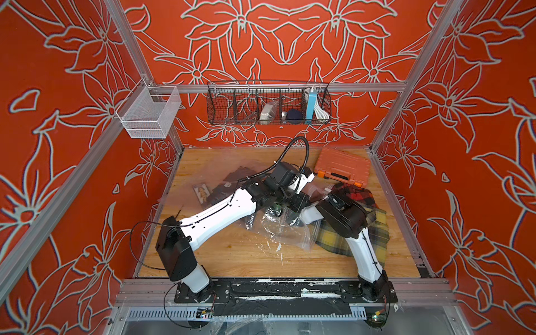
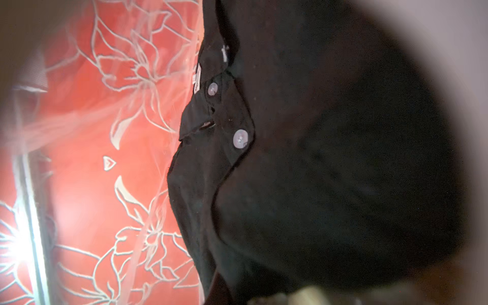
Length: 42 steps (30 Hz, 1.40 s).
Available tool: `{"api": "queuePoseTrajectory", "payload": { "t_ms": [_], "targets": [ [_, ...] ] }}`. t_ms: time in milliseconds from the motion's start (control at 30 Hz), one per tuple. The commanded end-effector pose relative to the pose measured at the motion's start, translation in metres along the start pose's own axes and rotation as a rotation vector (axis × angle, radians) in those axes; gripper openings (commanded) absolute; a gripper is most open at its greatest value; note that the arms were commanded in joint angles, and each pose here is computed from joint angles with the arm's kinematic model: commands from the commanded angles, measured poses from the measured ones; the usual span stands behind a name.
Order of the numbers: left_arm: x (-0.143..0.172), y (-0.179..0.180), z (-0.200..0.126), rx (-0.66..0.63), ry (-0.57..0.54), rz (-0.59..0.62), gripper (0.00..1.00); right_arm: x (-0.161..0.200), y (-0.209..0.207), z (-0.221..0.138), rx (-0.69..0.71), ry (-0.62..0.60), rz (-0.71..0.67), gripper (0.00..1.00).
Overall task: Place the folded shirt into the vacuum bag
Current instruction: Place the shirt in the vacuum bag, then adjust the vacuum bag at the center of the board.
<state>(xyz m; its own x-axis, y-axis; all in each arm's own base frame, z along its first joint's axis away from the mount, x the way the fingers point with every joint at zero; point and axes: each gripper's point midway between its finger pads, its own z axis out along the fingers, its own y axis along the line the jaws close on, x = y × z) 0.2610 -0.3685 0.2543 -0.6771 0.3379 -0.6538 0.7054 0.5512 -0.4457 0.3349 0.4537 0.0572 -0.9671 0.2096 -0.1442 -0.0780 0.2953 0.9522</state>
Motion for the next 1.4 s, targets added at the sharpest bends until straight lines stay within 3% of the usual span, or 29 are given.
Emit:
{"api": "queuePoseTrajectory", "payload": {
  "t_ms": [0, 100, 300, 400, 733, 867, 1000, 1167, 1367],
  "targets": [
    [0.033, -0.023, 0.000, 0.111, 0.105, 0.005, 0.00, -0.008, 0.012, 0.013, -0.003, -0.026, -0.006, 0.04],
    [0.036, -0.015, -0.006, 0.093, 0.095, -0.002, 0.00, -0.006, 0.013, 0.010, 0.005, -0.017, -0.008, 0.18],
    [0.034, 0.009, -0.022, -0.001, 0.041, -0.039, 0.00, 0.011, 0.019, -0.021, 0.014, 0.014, -0.017, 0.63],
    [0.029, 0.019, -0.035, -0.036, -0.027, -0.066, 0.00, 0.021, 0.017, -0.048, 0.030, 0.001, -0.016, 0.73],
    [0.040, 0.051, -0.059, -0.135, -0.108, -0.130, 0.00, 0.059, -0.007, -0.128, 0.110, -0.017, 0.074, 0.74],
    [0.044, 0.064, -0.069, -0.186, -0.144, -0.155, 0.00, 0.065, -0.007, -0.172, 0.271, -0.013, 0.006, 0.74],
    [0.049, 0.070, -0.067, -0.193, -0.156, -0.179, 0.00, 0.057, 0.008, -0.219, 0.399, -0.036, -0.090, 0.74],
    [0.058, 0.077, -0.059, -0.206, -0.129, -0.188, 0.00, 0.043, 0.016, -0.269, 0.476, -0.043, -0.062, 0.73],
    [0.084, 0.057, -0.026, -0.109, -0.054, -0.204, 0.05, 0.000, 0.071, -0.333, 0.637, -0.125, -0.259, 0.72]
  ]
}}
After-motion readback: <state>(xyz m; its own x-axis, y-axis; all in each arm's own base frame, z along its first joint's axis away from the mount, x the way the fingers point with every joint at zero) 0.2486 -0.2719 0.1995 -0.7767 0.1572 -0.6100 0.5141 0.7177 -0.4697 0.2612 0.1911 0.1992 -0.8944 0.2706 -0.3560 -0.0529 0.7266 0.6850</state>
